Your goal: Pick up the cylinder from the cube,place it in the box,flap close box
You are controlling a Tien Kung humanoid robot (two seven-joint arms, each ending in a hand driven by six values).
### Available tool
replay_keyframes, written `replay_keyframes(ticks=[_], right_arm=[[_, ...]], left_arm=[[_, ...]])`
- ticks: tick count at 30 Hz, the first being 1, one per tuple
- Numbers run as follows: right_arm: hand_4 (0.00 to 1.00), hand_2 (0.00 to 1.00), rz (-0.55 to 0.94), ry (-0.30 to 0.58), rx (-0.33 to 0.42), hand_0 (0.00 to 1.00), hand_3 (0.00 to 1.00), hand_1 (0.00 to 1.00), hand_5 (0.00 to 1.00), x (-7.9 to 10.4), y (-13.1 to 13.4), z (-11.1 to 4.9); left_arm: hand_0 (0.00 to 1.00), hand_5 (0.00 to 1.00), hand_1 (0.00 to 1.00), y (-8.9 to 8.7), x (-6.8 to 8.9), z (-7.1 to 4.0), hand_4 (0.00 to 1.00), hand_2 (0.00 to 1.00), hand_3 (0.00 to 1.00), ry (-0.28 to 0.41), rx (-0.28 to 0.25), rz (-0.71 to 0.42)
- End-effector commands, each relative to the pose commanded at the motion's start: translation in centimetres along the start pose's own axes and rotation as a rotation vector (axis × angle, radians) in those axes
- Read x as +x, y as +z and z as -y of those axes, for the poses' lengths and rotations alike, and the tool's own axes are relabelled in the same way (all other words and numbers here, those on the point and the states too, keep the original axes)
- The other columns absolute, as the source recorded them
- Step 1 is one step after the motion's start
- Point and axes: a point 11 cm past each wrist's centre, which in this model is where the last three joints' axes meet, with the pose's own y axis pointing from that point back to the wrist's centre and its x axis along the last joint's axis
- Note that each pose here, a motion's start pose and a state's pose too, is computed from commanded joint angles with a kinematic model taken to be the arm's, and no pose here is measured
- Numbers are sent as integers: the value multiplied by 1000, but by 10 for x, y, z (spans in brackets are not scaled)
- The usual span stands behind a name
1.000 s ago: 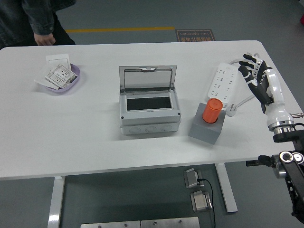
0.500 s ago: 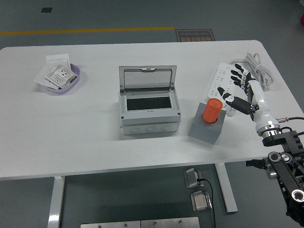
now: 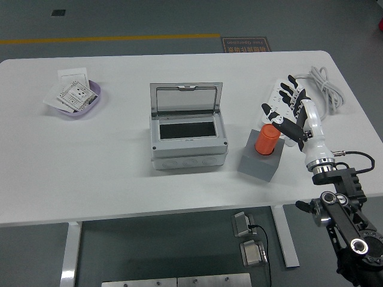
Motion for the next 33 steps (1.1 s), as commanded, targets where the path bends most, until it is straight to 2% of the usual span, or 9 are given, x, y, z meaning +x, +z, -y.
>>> replay_keyframes(ticks=[2,3,14,15,26,32,33], right_arm=[[941,830,8,-6,-9,893,971,835,418,-4,4,-2],[948,761,11,-8,-12,842,900,766,430,-5,5,-3],[949,728,53,11,-15,831,873,739,445,-7,15,-1],[951,674,54,11,-17,822,827,714,445,-8,16,-1],[956,654,43,0,-53,806,799,695,450,-13,29,-6],[957,659,30,-13,-76,805,796,696,450,-16,37,-9],[957,685,29,-14,-79,807,805,714,456,-17,38,-9]], left_arm=[[601,274,662,0,-1,0,637,601,591,-1,0,2],[601,274,662,1,-1,0,636,601,591,-2,0,3],[601,273,662,2,0,0,636,600,591,0,-3,8],[601,274,662,3,-1,0,637,600,591,-1,-5,9],[601,272,662,4,-3,0,637,600,591,-5,-5,15],[601,271,662,5,-4,0,636,599,591,-7,-8,19],[601,268,662,5,-4,0,638,600,592,-7,-8,20]])
